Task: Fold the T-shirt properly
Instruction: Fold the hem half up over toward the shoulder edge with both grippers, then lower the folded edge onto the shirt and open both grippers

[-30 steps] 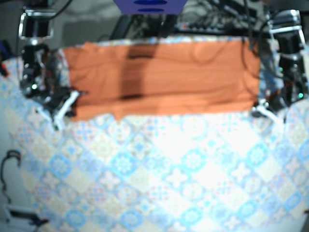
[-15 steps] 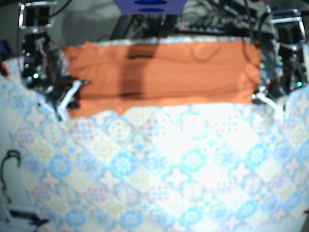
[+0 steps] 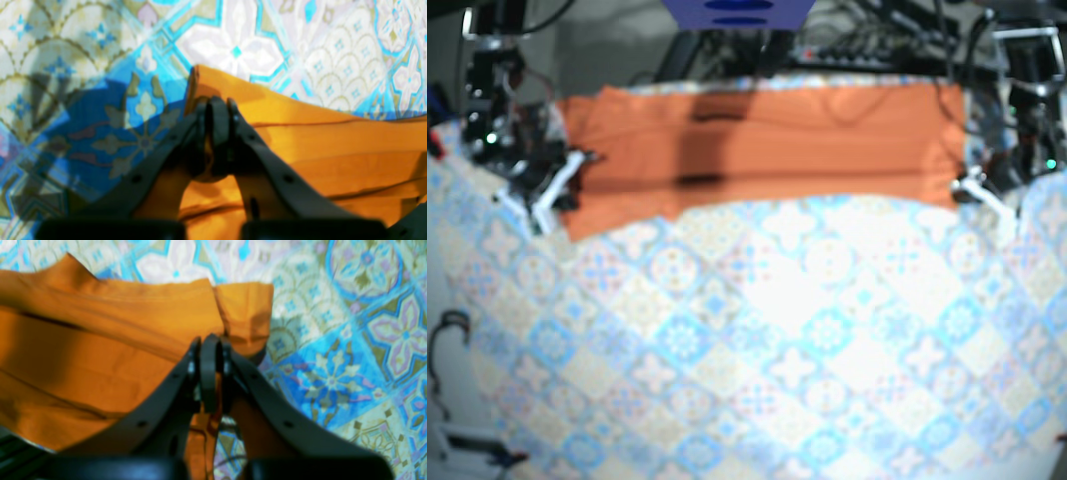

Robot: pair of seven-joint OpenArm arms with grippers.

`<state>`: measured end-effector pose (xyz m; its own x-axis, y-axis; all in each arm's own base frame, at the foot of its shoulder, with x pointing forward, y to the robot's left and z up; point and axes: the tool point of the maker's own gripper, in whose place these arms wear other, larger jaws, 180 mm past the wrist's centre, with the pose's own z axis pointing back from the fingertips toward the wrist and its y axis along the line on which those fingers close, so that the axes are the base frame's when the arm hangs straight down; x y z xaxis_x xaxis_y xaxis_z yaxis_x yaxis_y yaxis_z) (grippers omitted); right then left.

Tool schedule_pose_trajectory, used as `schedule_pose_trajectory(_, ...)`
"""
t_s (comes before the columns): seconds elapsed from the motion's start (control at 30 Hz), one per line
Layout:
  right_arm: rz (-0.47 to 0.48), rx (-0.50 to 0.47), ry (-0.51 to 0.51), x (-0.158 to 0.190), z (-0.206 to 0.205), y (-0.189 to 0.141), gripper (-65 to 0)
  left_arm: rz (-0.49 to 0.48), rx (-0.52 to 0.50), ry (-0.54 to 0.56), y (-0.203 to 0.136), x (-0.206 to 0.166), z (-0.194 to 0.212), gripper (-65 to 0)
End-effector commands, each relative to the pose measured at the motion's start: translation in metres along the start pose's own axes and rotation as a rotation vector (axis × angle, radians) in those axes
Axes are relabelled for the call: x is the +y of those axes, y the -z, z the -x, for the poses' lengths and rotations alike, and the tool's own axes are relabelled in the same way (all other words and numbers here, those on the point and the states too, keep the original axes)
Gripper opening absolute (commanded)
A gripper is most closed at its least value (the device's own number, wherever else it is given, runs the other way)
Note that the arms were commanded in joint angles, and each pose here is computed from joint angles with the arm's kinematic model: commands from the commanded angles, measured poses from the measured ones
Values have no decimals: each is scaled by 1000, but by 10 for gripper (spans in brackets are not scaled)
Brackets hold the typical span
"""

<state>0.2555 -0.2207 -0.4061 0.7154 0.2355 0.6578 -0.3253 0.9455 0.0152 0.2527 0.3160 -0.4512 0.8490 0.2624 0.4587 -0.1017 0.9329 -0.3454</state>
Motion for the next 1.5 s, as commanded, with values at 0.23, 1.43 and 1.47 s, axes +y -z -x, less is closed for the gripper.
schedule_pose_trajectory(0.23,4,-28,-36,3,-4,-14,-650,-20,-40,24,-11,10,-9,-650)
schedule_pose_trajectory(1.43,-27,38,0,37,37,-32,-650,-24,-20,20,-11,12,1,-650)
schedule_pose_trajectory(1.47,-27,40,1,37,38,-32,-650,-24,-19,20,-11,12,1,-650)
